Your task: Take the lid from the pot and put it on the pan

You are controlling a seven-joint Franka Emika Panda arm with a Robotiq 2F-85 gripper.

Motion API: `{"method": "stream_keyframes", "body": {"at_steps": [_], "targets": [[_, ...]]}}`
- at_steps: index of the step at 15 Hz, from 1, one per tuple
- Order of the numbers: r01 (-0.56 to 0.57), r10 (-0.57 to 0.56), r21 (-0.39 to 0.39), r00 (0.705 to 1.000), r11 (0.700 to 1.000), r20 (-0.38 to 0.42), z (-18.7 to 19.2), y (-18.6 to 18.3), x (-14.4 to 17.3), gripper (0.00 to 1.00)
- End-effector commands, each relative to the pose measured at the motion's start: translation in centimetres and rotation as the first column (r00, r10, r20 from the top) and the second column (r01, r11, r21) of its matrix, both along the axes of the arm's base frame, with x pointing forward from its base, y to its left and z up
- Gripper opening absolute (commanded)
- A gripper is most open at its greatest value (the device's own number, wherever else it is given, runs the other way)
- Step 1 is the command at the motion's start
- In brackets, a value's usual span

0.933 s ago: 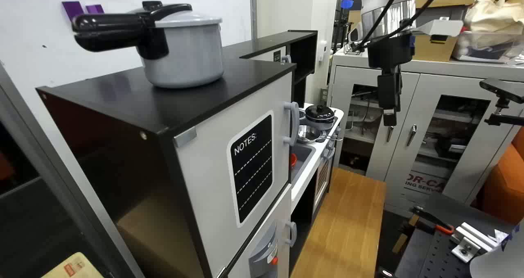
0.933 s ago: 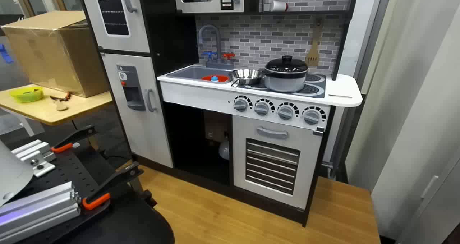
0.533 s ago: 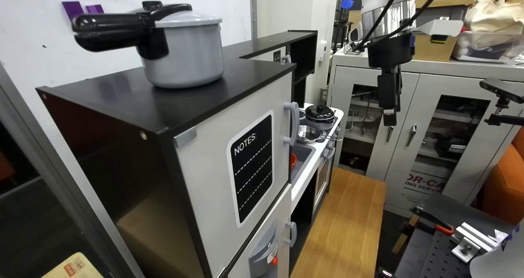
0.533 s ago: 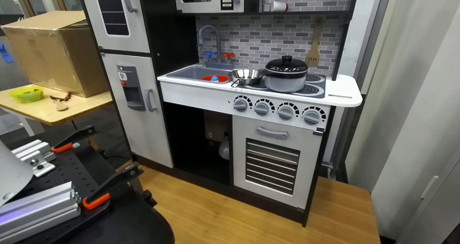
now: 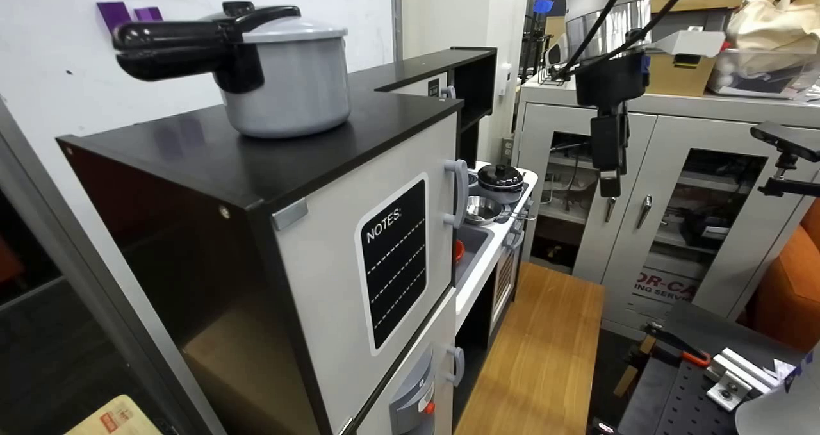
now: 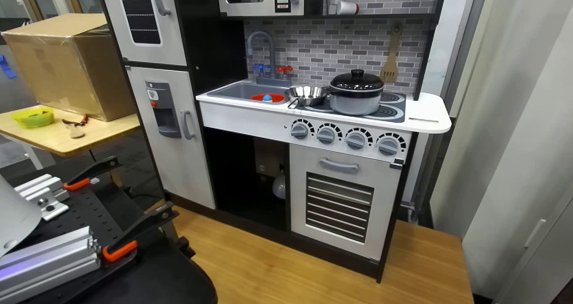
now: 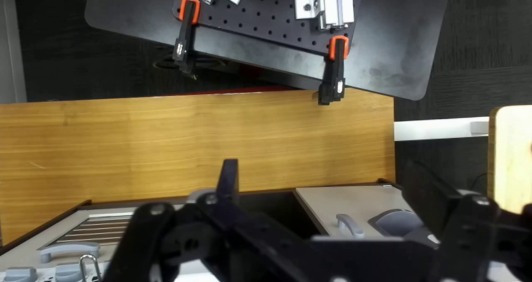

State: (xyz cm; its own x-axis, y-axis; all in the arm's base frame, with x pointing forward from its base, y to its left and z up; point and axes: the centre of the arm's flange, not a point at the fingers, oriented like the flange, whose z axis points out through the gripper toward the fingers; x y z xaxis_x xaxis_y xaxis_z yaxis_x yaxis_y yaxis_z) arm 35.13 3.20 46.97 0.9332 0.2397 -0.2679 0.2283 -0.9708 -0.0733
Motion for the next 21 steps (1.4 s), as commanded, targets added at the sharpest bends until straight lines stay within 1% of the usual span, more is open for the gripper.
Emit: {"method": "stream_keyframes", "body": {"at_steps": [1,13,16,18,20,21], "targets": [[0.0,0.0,0.0,1.0,1.0,0.0,0.0,0.0,0.0,1.0],[0.0,0.0,0.0,1.0,1.0,0.0,0.0,0.0,0.0,1.0],[-0.021,0.021,0.007,1.0,1.0,0.019,-1.0,-0.3,2.8,1.0],[-0.016,0.016,0.017,0.999,1.0,0.05,-1.5,-1.5,5.8,1.0],[0.005,-0.003,-0.022,0.994,1.0,0.108,-1.5,-3.5,8.7,1.0],[0.028,-0.024,-0.032,0.992,0.999,0.124,-1.3,-4.8,10.1,1.0]]}}
